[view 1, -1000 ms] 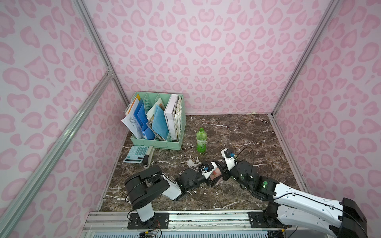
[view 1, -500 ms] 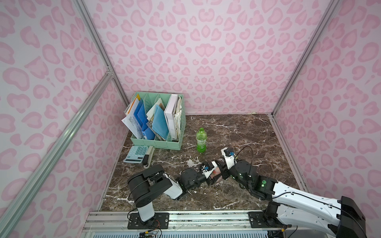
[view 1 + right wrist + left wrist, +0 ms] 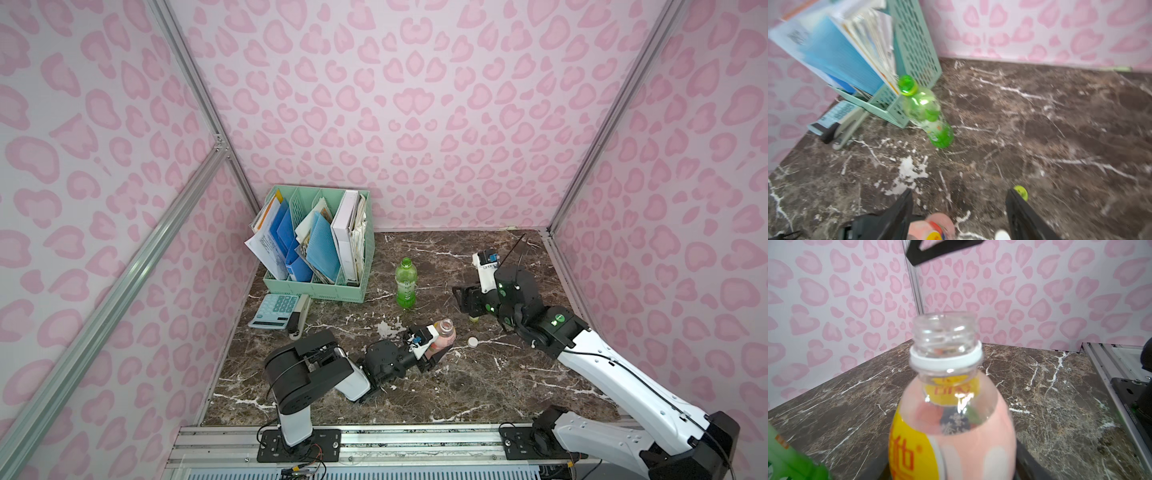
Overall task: Screw on the bottle caps
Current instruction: Screw the bottle cap onto the plastic bottle.
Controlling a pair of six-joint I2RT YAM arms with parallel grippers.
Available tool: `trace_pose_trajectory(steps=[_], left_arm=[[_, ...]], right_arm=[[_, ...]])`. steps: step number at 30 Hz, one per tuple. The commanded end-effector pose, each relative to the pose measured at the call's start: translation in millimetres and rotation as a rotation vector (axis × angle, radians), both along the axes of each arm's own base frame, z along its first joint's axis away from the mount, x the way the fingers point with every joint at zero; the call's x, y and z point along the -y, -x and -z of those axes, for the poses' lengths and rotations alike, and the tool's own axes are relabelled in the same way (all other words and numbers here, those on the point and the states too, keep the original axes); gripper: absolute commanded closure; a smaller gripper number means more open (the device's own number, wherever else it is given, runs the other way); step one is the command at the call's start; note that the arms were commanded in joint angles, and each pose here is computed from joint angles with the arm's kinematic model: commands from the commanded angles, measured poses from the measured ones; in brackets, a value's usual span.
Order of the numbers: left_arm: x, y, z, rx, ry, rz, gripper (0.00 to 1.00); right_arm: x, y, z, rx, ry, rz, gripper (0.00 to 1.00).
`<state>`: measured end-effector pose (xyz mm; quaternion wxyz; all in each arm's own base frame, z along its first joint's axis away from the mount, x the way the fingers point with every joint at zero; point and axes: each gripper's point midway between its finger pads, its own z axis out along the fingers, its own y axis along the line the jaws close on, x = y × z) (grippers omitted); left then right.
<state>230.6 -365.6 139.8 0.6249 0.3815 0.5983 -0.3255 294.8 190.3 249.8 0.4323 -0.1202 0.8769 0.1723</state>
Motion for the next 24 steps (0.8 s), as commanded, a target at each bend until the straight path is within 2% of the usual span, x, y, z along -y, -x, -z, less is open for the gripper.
trace_pose_trajectory(steps=[1, 4, 7, 11, 15, 19, 24], left_arm=[[-5, -4, 13, -0.014, -0.051, -0.024, 0.33], [-6, -5, 12, -0.016, -0.047, -0.024, 0.33], [-5, -5, 13, -0.024, -0.051, -0.021, 0.33], [-6, -8, 16, -0.031, -0.06, -0.033, 0.33], [-7, -7, 16, -0.029, -0.062, -0.026, 0.33], [-4, -6, 17, -0.044, -0.081, -0.012, 0.33], [-3, -7, 16, -0.044, -0.087, -0.011, 0.33]], right_arm=[[29, 20, 49, -0.259, 0.041, 0.029, 0.28], [51, 20, 81, -0.382, 0.111, 0.085, 0.3], [54, 23, 114, -0.48, 0.183, 0.079, 0.31], [52, 27, 156, -0.616, 0.233, 0.064, 0.4], [40, 30, 185, -0.678, 0.213, 0.008, 0.44], [42, 33, 207, -0.739, 0.253, 0.006, 0.46], [45, 28, 215, -0.75, 0.328, 0.024, 0.47]])
